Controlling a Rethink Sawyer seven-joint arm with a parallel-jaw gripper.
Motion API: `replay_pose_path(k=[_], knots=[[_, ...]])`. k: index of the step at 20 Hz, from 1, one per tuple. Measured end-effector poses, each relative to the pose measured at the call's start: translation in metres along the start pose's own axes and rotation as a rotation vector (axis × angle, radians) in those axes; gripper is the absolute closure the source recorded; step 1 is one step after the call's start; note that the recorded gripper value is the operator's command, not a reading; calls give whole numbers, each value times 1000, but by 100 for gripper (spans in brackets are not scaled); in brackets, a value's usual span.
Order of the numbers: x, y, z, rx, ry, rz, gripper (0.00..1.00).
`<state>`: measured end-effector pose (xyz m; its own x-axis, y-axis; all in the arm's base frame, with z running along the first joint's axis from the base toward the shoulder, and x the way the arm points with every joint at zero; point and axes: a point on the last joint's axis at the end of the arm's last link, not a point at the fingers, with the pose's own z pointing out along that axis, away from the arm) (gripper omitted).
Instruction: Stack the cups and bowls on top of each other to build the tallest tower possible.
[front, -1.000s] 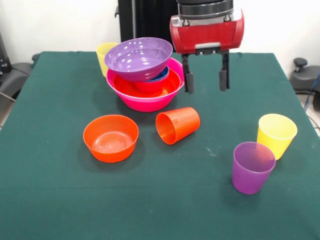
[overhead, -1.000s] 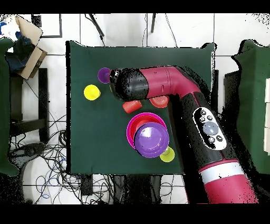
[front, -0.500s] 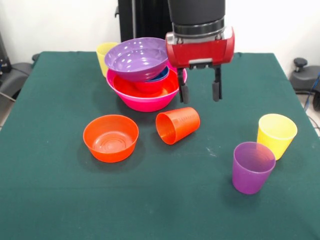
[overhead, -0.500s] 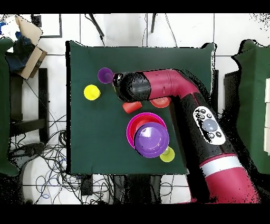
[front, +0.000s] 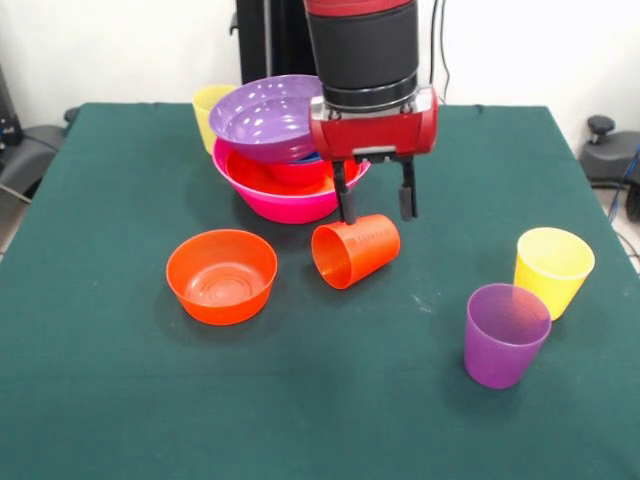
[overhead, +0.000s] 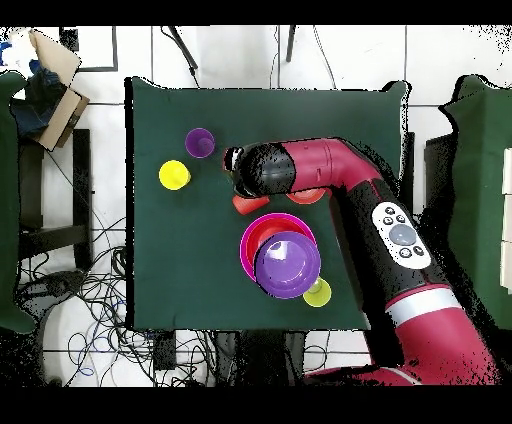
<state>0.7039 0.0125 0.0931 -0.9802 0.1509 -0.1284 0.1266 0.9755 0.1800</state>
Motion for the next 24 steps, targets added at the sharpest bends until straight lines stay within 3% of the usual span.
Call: replay_pose_path(k=[15,24], knots=[[4,-7,10,-8,12,5,0],[-12,-28,22,-66,-1,56,0]])
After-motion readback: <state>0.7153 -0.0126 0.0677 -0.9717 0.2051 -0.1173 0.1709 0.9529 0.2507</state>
